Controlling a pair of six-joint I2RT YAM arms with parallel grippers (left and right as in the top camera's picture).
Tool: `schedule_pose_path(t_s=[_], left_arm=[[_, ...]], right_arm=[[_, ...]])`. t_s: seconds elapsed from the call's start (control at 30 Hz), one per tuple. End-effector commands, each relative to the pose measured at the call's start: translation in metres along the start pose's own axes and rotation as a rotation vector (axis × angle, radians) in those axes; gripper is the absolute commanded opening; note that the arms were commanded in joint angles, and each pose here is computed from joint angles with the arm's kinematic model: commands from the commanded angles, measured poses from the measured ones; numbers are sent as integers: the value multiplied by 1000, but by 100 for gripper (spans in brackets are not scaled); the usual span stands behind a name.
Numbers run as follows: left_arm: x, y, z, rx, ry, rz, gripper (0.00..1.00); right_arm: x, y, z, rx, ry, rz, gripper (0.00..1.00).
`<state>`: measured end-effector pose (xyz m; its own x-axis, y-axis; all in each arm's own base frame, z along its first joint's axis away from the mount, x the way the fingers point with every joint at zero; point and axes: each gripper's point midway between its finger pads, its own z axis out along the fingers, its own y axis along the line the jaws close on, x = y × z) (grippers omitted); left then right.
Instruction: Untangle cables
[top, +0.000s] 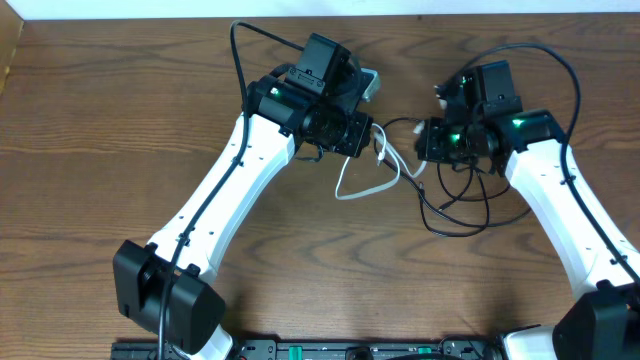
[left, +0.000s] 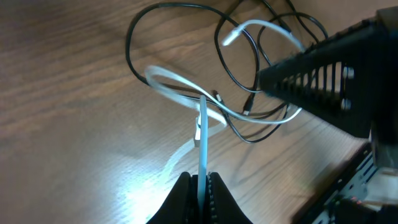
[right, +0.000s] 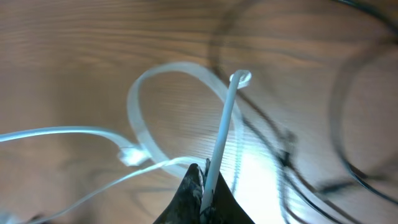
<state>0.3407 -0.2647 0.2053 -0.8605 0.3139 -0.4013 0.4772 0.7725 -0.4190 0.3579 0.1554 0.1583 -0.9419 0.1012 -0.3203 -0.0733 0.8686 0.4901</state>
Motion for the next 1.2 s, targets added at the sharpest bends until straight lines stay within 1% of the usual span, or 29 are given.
schedule_pose_path(t_s=[0.0, 0.1, 0.2, 0.33, 0.43, 0.6, 0.63, 0.67, 0.73, 0.83, 0.97, 1.0, 1.03, 1.07, 1.13, 1.17], left_arm=[[2, -1, 3, 17, 14, -101, 7], [3, -15, 10, 114, 40, -120, 8], [4, -23, 21, 192, 71, -135, 8], [8, -19, 40, 212, 116, -161, 7], [14, -12, 53, 202, 151, -181, 7], [17, 8, 65, 108, 159, -189, 43], [16, 12, 65, 82, 153, -187, 48], [15, 17, 64, 55, 144, -186, 51], [12, 27, 59, 16, 124, -190, 55], [6, 38, 45, -1, 91, -211, 56], [0, 61, 19, -22, 47, -267, 56], [0, 67, 13, -28, 39, -283, 56], [0, 73, 7, -35, 33, -299, 56], [1, 79, 0, -42, 29, -311, 56], [4, 89, -8, -53, 29, -324, 57], [6, 94, -11, -58, 32, -332, 56]], right_arm=[[13, 26, 11, -189, 80, -56, 1], [21, 30, 22, -254, 118, -79, 1], [27, 25, 34, -254, 159, -64, 1], [31, 15, 42, -218, 179, -63, 1], [33, -1, 45, -130, 184, -53, 1], [38, -14, 46, -54, 199, -52, 1], [38, -16, 47, -42, 200, -53, 1], [39, -17, 48, -31, 200, -54, 1], [39, -20, 50, -10, 198, -61, 2], [38, -23, 52, 21, 193, -73, 7], [44, -19, 63, 23, 214, -92, 19], [46, -16, 66, 20, 222, -99, 24], [49, -15, 70, 18, 233, -105, 30], [51, -13, 72, 17, 239, -112, 41], [55, -10, 77, 15, 252, -121, 59], [56, -10, 79, 16, 258, -124, 67]])
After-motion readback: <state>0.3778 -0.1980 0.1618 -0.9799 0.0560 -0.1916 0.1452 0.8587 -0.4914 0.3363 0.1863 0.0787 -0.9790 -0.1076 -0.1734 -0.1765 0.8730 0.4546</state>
